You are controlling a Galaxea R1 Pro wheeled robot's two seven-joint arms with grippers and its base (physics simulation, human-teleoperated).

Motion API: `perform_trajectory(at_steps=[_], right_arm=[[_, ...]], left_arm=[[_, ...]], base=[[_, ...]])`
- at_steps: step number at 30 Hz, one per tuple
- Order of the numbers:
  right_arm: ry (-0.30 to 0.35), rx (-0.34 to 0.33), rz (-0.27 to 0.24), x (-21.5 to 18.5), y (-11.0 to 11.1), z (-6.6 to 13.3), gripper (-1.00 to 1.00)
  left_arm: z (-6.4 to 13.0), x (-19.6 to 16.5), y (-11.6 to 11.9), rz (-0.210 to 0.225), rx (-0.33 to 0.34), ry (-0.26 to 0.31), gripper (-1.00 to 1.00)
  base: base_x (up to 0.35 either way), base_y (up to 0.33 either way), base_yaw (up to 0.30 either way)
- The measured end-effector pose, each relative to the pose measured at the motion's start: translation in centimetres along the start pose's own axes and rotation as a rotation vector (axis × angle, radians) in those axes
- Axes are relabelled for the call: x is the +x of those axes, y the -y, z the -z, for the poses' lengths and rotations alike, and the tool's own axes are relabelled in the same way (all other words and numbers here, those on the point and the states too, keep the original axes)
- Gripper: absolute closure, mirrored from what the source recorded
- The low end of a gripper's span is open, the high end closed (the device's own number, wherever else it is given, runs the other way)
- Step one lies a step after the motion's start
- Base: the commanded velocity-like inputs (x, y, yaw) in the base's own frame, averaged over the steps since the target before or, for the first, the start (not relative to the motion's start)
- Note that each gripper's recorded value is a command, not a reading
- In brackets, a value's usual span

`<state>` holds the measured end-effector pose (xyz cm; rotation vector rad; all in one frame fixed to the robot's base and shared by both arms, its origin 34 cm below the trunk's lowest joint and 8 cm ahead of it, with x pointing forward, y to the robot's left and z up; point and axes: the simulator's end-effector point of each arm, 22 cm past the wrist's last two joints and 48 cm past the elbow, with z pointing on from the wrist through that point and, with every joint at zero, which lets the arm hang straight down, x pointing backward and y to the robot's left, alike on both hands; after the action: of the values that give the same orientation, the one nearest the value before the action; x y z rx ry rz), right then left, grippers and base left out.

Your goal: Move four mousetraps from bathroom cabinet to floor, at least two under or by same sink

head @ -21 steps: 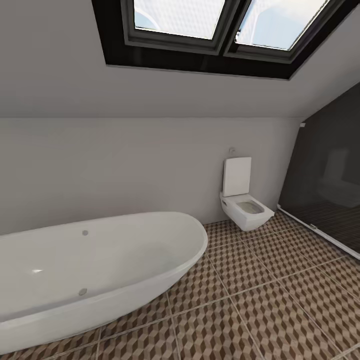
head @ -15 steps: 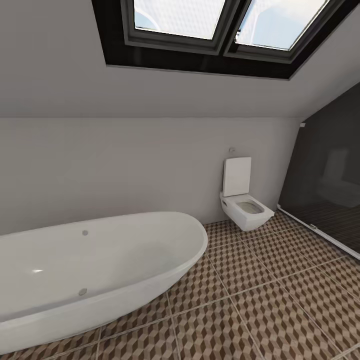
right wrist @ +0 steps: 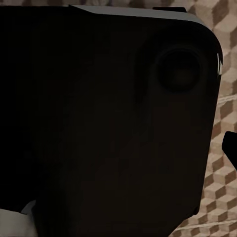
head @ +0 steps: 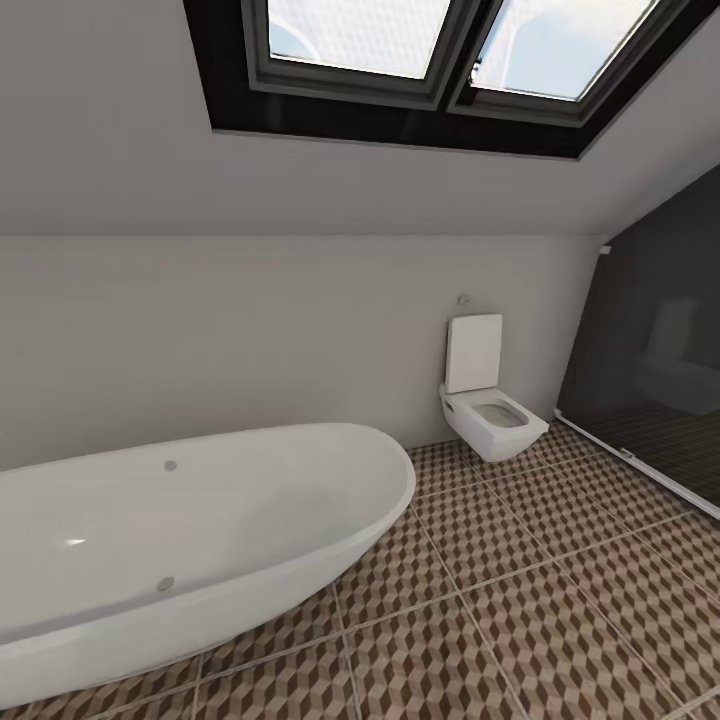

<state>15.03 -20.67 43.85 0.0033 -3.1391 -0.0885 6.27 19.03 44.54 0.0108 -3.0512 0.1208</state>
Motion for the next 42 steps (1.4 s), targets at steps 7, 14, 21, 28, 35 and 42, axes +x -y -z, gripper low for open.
perform_trajectory(at_steps=[7,14,21,28,35,42], right_arm=[[0.0,0.0,0.0,0.0,0.0,0.0,-1.0],[0.0,0.0,-0.001,0.0,0.0,0.0,-1.0],[0.0,0.0,-0.002,0.0,0.0,0.0,-1.0],[0.015,0.0,0.003,-0.6,0.0,0.0,-1.0],[0.162,0.013,0.012,-6.5,1.0,0.4,-1.0],[0.306,0.03,0.015,-13.3,2.2,1.9,-1.0]], left_arm=[[0.0,-0.1,0.0,0.0,0.0,0.005,-1.0],[0.0,-0.1,0.1,0.0,0.001,0.006,-1.0],[0.0,-0.1,0.4,0.004,0.005,0.007,-1.0],[0.0,-0.2,1.0,0.003,0.013,0.009,-1.0],[0.1,-3.9,0.7,-0.002,0.003,0.083,-1.0],[1.0,-10.7,-0.3,-0.004,-0.013,0.225,-1.0]], base=[[0.0,0.0,0.0],[0.0,0.0,0.0],[0.0,0.0,0.0],[0.0,0.0,0.0],[0.0,0.0,0.0],[0.0,0.0,0.0]])
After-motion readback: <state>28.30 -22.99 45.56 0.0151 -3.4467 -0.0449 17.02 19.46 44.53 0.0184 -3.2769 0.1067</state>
